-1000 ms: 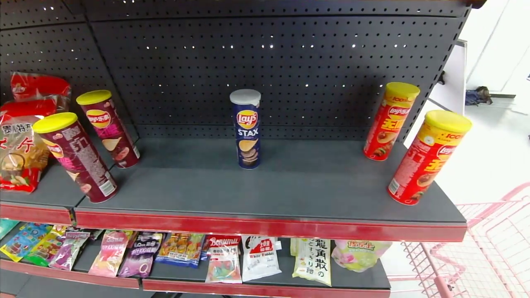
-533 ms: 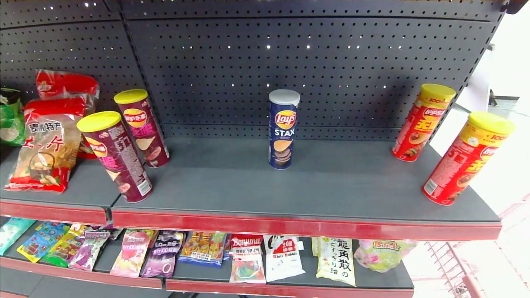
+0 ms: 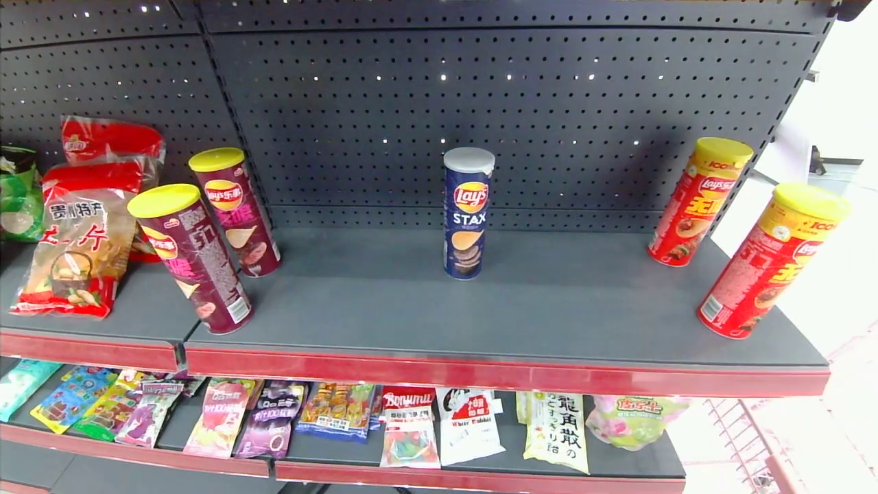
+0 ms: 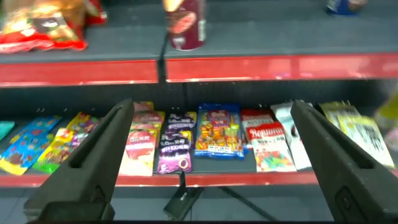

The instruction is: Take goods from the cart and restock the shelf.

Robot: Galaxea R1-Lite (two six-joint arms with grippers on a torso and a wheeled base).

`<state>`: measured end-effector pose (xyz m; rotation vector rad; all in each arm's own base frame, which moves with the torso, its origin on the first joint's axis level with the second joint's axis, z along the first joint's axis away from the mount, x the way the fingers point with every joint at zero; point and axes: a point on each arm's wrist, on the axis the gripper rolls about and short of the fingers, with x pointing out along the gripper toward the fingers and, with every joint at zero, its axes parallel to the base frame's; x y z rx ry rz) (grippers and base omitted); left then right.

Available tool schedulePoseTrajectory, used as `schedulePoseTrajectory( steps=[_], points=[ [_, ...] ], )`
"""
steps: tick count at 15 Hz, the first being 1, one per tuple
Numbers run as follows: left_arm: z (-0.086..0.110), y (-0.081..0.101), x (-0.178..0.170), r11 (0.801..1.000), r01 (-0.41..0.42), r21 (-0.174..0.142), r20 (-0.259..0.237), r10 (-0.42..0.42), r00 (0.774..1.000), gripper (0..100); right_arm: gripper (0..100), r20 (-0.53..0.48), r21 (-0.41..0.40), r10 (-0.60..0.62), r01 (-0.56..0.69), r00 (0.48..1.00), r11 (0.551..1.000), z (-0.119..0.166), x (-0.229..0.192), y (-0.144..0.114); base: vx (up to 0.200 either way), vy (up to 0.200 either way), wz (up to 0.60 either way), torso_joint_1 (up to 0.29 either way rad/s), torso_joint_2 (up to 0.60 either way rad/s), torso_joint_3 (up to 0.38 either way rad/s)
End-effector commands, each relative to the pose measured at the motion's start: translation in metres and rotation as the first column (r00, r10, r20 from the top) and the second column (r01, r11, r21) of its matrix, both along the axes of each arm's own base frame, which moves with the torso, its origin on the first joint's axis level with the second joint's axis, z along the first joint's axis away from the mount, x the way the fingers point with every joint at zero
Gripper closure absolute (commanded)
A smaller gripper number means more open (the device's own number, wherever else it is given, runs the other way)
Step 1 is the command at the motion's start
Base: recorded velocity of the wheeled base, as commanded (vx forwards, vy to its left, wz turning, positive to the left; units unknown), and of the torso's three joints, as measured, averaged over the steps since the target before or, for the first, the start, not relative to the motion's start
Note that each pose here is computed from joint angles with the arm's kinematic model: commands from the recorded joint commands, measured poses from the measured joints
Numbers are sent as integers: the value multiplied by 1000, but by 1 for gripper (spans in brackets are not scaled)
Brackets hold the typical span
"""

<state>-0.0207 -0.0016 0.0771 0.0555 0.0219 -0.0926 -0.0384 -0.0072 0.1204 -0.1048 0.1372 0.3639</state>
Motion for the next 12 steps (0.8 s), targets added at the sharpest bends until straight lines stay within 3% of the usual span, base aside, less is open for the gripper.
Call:
schedulePoseTrajectory(
  steps=[1, 4, 6, 12],
  points=[
    [1, 0, 1, 1000, 6, 3, -15, -6, 1000, 0, 100, -53, -14, 11, -11, 999, 1000, -16, 10, 2, 0, 0, 0, 0, 0, 0],
    [1, 0, 1, 1000, 8, 6, -7, -8, 1000, 0, 100, -57, -24, -32, 31, 998, 999, -28, 10, 2, 0, 0, 0, 0, 0, 0],
    [0, 0, -2, 999, 6, 32, 31, -7, 1000, 0, 100, -56, -26, -46, 44, 997, 999, -28, 10, 1, 0, 0, 0, 0, 0, 0],
    [0, 0, -2, 1000, -2, 25, 34, 1, 999, 0, 100, -43, -17, -59, 58, 997, 998, -29, 12, 1, 0, 0, 0, 0, 0, 0]
  ],
)
